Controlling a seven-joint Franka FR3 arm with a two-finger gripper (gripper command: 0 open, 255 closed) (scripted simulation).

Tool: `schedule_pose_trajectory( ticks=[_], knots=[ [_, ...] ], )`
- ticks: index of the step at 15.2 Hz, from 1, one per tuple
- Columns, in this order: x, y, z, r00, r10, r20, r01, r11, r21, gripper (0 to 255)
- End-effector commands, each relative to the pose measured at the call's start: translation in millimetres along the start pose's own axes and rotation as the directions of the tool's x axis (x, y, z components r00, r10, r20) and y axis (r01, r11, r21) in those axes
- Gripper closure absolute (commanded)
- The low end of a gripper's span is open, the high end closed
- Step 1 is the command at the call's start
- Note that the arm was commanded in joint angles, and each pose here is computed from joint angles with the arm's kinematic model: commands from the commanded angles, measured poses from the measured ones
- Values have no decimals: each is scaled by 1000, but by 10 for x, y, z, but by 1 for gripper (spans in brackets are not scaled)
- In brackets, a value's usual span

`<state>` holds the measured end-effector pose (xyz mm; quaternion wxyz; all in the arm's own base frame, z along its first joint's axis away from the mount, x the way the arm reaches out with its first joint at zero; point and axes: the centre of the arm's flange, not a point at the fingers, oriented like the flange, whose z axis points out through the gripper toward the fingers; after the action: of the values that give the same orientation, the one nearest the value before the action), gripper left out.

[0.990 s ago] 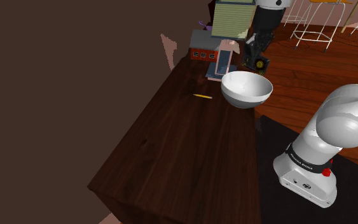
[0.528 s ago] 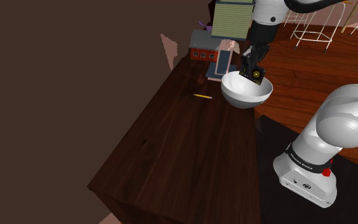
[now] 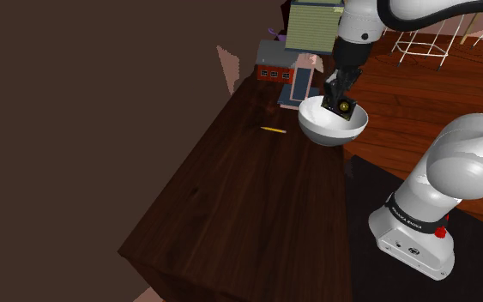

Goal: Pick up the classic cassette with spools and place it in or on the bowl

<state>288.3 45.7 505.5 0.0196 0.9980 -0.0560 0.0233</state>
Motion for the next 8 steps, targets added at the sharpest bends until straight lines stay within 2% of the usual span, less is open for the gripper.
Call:
schedule_pose_trajectory(
  ticks=[1,2,3,8],
  knots=[
    [0,0,1,1000,0,0,0,1000,0,255],
    [0,0,0,1000,0,0,0,1000,0,255],
    [0,0,0,1000,0,0,0,1000,0,0],
    [0,0,0,1000,0,0,0,1000,0,0]
  ],
)
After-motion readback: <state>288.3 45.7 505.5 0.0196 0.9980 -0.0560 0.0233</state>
